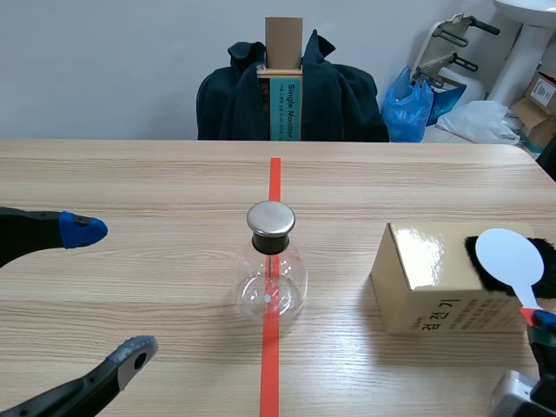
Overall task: Do the electroscope experiment.
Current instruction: 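Rub the plate on the fur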
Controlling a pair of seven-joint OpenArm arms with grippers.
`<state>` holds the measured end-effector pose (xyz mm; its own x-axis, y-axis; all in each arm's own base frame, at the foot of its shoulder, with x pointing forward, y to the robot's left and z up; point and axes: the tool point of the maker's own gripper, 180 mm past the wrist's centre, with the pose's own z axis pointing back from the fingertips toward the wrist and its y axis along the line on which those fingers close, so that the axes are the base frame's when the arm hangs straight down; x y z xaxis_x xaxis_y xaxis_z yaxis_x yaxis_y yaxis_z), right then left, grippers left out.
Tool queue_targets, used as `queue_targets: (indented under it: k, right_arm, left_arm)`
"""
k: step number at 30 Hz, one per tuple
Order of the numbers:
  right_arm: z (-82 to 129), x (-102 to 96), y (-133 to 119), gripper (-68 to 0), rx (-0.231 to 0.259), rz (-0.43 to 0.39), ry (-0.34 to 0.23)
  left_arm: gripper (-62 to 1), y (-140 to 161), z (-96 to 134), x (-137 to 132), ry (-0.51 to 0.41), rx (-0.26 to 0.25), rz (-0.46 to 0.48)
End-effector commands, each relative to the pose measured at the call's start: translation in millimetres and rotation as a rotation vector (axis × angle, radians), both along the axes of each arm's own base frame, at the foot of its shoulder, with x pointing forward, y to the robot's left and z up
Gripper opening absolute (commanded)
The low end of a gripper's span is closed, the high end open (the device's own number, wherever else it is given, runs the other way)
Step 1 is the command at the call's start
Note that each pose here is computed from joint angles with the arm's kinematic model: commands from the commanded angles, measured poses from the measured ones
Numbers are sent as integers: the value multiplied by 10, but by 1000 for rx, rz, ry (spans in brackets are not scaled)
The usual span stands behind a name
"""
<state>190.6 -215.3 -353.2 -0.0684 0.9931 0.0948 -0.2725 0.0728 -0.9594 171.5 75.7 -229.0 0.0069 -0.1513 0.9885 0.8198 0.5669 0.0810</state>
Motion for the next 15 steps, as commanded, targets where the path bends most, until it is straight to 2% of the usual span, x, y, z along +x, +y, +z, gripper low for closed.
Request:
queue_targets:
  k: [1, 5, 7, 15]
  right_arm:
    - [6, 1, -67, -668, -12, -26, 7]
    - [58, 20, -121, -668, -27, -37, -11]
    - [117, 46, -137, -668, -19, -50, -29]
    - [628, 170, -176, -668, -33, -68, -158]
  left_arm:
    - [14, 9, 63, 26, -16, -25, 14]
    - [14, 9, 64, 26, -16, -25, 14]
    - [14, 9, 64, 26, -16, -25, 14]
    - [14, 9, 64, 26, -16, -25, 14]
